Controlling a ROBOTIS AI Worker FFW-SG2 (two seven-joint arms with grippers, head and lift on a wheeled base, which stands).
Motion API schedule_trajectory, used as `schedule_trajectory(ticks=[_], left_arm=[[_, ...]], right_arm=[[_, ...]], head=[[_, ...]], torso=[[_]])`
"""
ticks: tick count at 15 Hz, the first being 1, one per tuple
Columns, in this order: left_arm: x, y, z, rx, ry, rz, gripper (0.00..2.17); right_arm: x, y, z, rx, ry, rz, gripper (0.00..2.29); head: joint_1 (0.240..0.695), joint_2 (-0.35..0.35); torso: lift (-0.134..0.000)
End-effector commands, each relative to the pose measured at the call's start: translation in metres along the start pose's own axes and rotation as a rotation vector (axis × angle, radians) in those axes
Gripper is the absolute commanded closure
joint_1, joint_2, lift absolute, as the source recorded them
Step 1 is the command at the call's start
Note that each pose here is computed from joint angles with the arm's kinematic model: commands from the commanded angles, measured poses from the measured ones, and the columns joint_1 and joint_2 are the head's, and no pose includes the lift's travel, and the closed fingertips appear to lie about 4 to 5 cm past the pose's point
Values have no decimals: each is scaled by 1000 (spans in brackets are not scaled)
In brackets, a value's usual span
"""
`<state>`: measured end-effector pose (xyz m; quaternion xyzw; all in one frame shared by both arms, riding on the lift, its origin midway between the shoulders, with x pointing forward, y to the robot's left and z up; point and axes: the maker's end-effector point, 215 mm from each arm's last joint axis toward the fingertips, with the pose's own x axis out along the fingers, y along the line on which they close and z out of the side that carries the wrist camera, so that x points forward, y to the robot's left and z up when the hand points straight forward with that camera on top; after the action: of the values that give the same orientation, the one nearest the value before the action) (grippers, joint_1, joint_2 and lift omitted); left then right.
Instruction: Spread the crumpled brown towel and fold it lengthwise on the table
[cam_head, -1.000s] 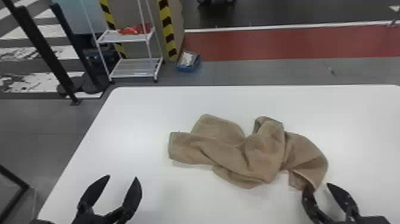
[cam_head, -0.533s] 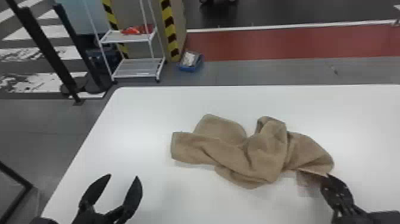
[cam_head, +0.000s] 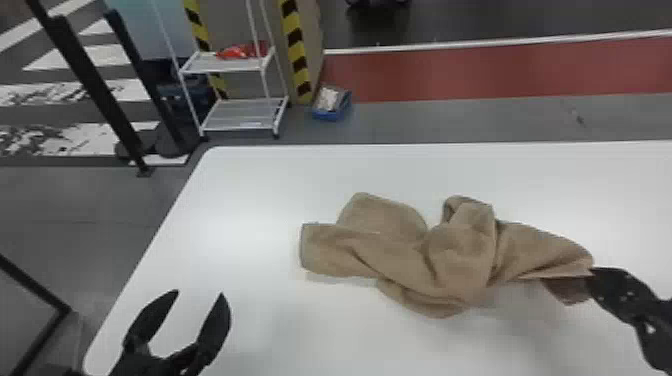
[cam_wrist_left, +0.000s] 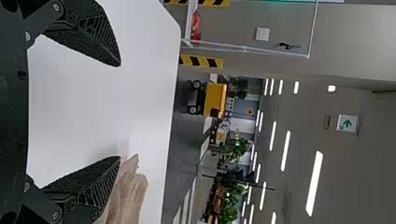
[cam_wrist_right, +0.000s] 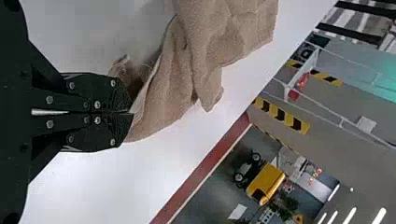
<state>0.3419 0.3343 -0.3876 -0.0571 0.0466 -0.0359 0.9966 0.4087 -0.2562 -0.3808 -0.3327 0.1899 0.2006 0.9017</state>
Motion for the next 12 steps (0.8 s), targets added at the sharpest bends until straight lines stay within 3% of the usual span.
schedule_trajectory(ticks=[1,4,5,6,8,12], left_arm=[[2,-3,2,-1,-4,-9,198],[3,-8,1,-5,-3,-21,198],[3,-8,1,-5,-3,-22,198],[2,-8,0,-5,-1,-22,198],[2,-8,1,-4,-4,-22,198],[1,-4,-1,-1,2,-17,198]], right_arm=[[-28,-61,1,-78,25,-40,1352],[-44,-121,-9,-173,104,-54,1352],[-45,-126,-10,-202,127,-32,1352],[-45,-121,-15,-233,153,-1,1352],[-28,-77,-36,-329,238,125,1352],[-20,-26,-87,-484,405,295,1278]], head=[[695,140],[695,35],[695,11],[695,-14],[695,-42],[695,-10]], torso=[[-123],[-123],[-123],[-123],[-123],[-123]])
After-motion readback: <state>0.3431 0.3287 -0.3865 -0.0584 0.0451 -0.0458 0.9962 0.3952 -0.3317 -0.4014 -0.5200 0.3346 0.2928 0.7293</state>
